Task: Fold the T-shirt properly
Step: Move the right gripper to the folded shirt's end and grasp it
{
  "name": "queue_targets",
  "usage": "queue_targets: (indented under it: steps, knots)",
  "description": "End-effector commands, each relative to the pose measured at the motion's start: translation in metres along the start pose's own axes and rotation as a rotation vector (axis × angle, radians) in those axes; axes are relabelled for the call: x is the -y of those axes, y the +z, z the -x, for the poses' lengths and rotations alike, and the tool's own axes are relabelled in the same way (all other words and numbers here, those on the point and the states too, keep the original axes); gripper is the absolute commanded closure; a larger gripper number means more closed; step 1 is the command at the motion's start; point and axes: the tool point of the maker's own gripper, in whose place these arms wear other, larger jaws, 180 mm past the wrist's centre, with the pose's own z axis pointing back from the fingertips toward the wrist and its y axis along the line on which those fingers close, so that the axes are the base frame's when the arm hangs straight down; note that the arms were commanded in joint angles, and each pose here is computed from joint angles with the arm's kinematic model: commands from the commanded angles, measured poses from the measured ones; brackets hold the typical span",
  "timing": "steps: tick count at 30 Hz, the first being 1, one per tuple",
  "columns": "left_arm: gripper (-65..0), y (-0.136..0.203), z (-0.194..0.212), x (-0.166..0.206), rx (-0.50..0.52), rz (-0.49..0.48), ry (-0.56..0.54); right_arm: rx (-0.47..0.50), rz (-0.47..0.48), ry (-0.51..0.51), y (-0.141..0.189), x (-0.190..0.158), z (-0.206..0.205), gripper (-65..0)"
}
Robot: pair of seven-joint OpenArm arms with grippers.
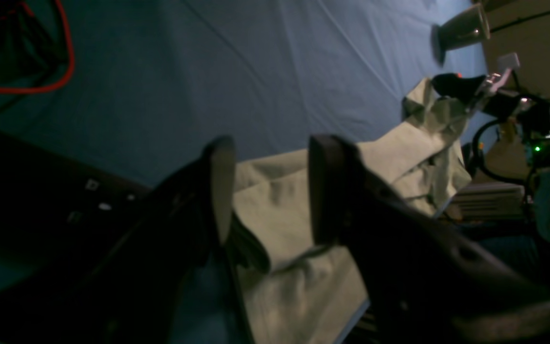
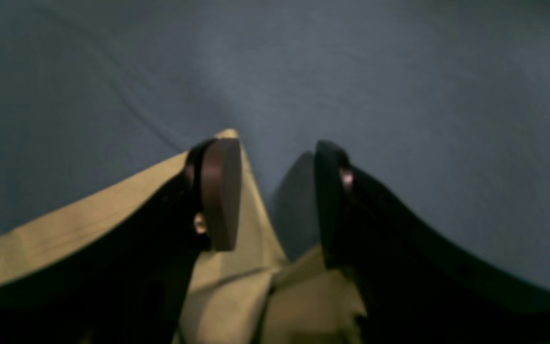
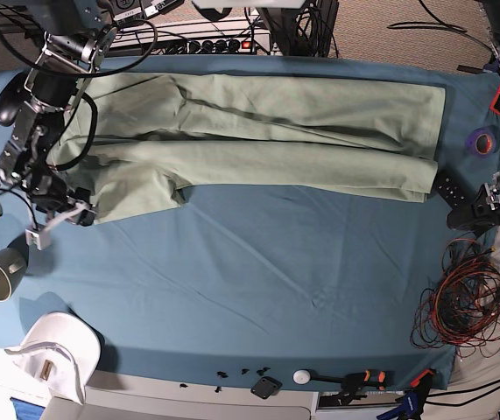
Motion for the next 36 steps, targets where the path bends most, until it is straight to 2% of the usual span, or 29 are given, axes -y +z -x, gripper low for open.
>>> queue_targets:
  steps: [1,8,13,18,26,30,36]
  knots:
    - [-26.4,0.01,-0.021,0.005,0.046,0.002,-0.042,0.009,0.017,0.027,0.003,0.001,-0.011,-25.6]
    - [-26.4,0.01,-0.021,0.005,0.046,0.002,-0.042,-0.023,0.001,0.077,-0.004,-0.013,-0.007,-25.6]
    - [-26.4,0.01,-0.021,0.005,0.046,0.002,-0.042,-0.016,-0.056,0.038,-0.003,-0.023,-0.008,-25.6]
    - [-26.4,0.01,-0.021,0.005,0.046,0.002,-0.042,-0.018,-0.071,0.029,-0.003,-0.025,-0.006,-25.6]
    - [-26.4,0.01,-0.021,0.005,0.046,0.002,-0.042,0.05,-0.151,-0.076,0.011,-0.019,-0.017,-25.6]
    - [-26.4,0.01,-0.021,0.005,0.046,0.002,-0.042,0.051,-0.178,-0.081,0.014,-0.02,-0.015,-25.4]
    - [-26.4,0.01,-0.021,0.005,0.047,0.003,-0.041,0.047,-0.225,-0.07,0.008,-0.037,-0.007,-10.2]
